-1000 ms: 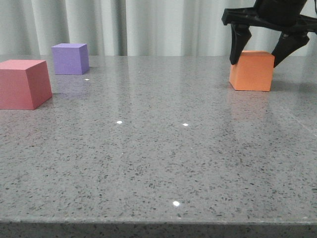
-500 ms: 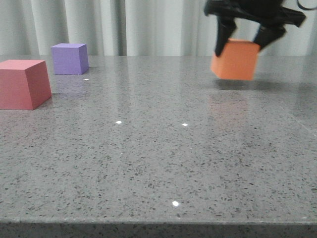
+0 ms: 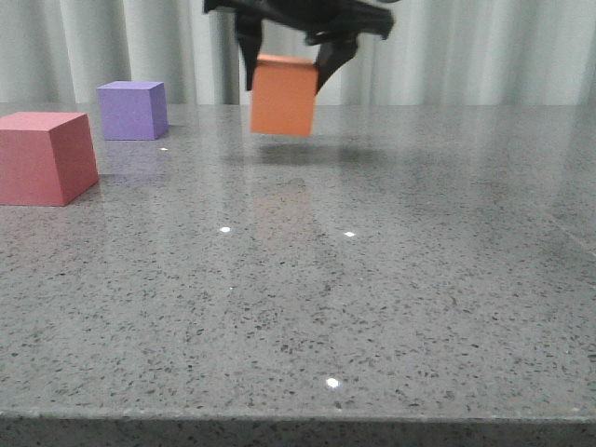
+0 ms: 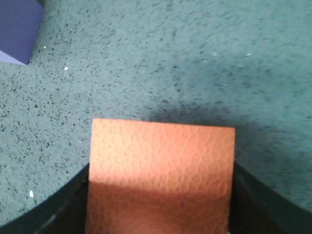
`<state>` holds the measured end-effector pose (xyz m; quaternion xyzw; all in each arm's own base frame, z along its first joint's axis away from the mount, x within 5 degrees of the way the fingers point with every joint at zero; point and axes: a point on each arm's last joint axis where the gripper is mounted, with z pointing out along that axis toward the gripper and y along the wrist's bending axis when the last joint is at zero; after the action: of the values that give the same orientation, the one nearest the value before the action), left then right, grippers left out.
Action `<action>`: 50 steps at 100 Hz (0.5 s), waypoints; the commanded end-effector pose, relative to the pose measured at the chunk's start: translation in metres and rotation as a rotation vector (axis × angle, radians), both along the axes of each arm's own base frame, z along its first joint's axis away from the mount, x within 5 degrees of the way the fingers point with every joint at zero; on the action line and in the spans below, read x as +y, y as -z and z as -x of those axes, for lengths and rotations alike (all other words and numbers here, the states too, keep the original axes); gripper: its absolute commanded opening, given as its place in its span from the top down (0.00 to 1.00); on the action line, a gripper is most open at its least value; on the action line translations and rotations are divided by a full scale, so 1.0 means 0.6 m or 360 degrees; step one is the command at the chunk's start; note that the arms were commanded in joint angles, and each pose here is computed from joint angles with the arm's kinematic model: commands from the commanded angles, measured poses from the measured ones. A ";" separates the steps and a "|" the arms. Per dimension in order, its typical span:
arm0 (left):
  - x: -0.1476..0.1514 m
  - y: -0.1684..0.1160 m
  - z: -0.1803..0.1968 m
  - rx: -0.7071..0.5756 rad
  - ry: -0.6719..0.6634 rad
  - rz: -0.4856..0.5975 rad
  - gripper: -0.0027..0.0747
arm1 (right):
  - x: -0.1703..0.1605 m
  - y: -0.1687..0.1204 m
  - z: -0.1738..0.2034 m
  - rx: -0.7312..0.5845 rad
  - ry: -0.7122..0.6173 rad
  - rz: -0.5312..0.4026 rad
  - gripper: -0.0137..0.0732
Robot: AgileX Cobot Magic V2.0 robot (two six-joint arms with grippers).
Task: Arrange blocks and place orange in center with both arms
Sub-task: 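Carry the orange cube toward the middle and lower it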
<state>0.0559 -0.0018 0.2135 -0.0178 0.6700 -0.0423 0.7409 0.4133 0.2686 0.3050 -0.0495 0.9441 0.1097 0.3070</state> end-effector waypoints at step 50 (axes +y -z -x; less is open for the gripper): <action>-0.001 0.009 0.003 -0.0112 0.0010 0.0007 0.99 | 0.044 -0.029 0.003 -0.0054 0.0083 -0.0106 0.30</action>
<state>0.0559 -0.0018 0.2135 -0.0178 0.6700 -0.0423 0.7409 0.4170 0.3012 0.2833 -0.0208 0.9531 0.1065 0.2824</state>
